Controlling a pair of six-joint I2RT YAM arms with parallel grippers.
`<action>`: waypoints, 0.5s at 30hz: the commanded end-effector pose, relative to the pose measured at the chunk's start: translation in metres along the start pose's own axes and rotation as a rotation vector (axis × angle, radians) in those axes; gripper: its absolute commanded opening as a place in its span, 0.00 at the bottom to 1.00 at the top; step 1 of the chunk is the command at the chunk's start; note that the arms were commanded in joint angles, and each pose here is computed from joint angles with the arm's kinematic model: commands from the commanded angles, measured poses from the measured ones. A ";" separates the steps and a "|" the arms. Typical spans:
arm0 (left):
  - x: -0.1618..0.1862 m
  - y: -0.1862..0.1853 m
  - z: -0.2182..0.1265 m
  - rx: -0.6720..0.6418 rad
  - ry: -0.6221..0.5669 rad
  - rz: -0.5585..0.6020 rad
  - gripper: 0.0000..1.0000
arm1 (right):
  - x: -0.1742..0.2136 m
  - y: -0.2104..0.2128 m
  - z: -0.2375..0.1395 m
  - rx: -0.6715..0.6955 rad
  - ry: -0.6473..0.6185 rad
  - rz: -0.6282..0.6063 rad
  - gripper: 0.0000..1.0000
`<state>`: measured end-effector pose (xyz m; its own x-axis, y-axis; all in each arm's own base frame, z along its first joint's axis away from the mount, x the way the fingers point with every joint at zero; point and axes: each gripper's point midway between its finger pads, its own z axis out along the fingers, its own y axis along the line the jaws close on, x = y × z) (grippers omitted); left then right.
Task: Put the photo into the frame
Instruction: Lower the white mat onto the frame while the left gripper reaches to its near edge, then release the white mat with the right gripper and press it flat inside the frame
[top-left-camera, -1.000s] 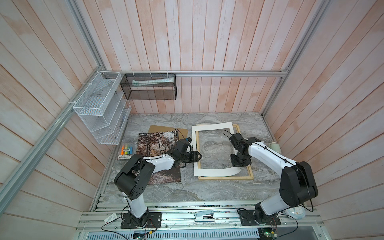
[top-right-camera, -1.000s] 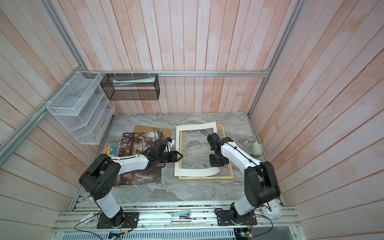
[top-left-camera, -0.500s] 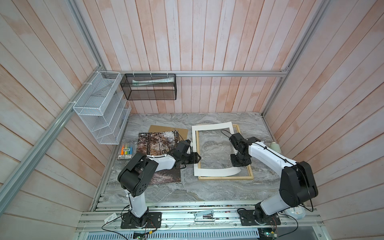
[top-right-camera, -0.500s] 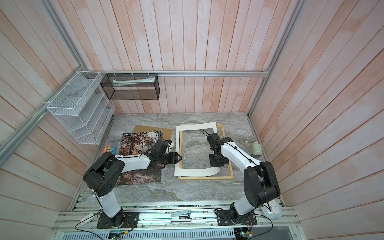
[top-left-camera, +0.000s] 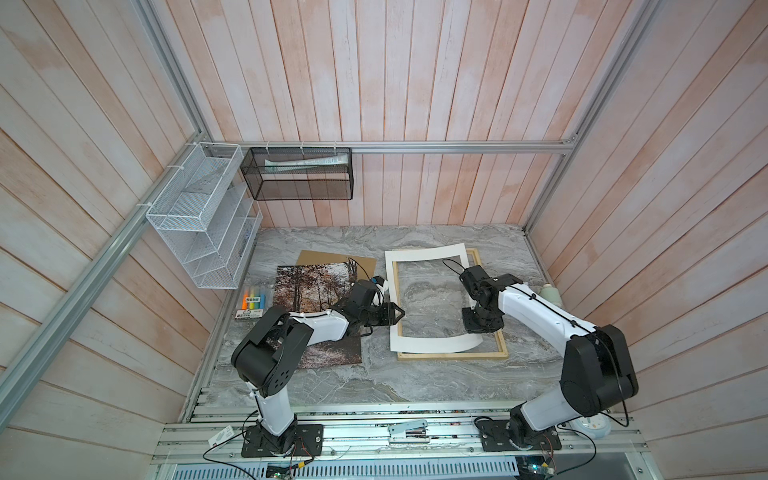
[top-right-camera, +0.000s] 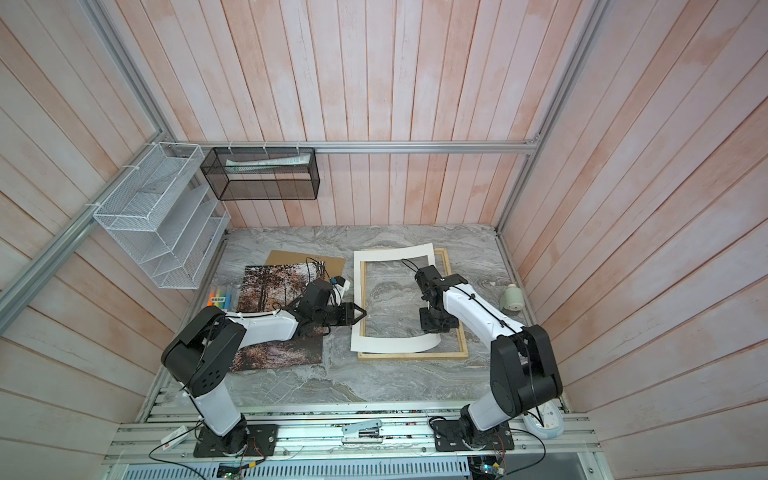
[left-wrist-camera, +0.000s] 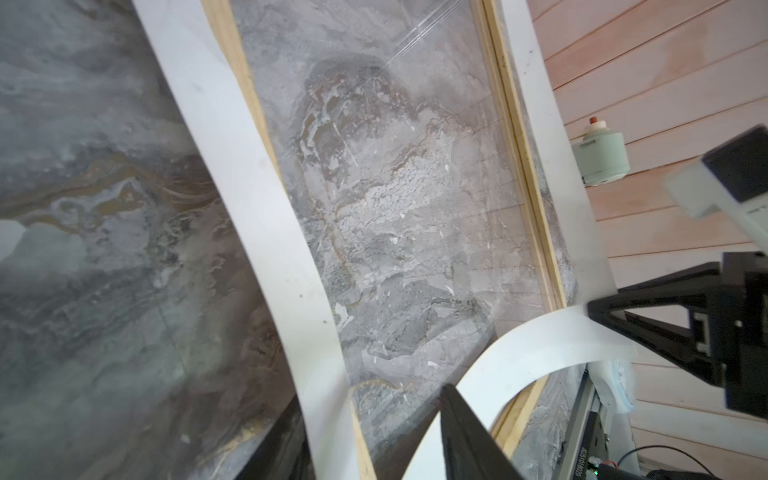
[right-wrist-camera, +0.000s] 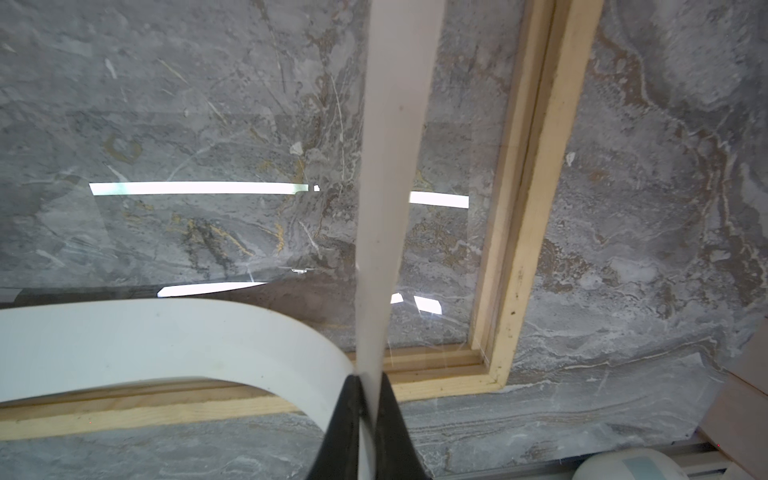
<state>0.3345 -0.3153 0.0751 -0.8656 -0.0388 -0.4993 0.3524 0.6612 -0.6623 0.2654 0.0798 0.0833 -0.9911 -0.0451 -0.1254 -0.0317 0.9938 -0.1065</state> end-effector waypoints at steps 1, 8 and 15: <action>-0.002 -0.017 -0.005 0.073 -0.013 0.033 0.50 | -0.002 -0.008 -0.010 0.019 -0.032 0.014 0.10; 0.001 -0.013 -0.001 0.069 -0.001 0.019 0.50 | -0.002 -0.013 -0.013 0.034 -0.040 0.028 0.13; 0.005 -0.005 0.005 0.049 0.014 0.003 0.50 | -0.003 -0.024 -0.021 0.064 -0.076 0.067 0.30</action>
<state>0.3332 -0.3208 0.0825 -0.8613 -0.0355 -0.5069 0.3754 0.6278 -0.6818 0.2699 0.0678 0.0962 -0.9831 -0.0067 -0.1832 0.0176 0.9913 -0.1307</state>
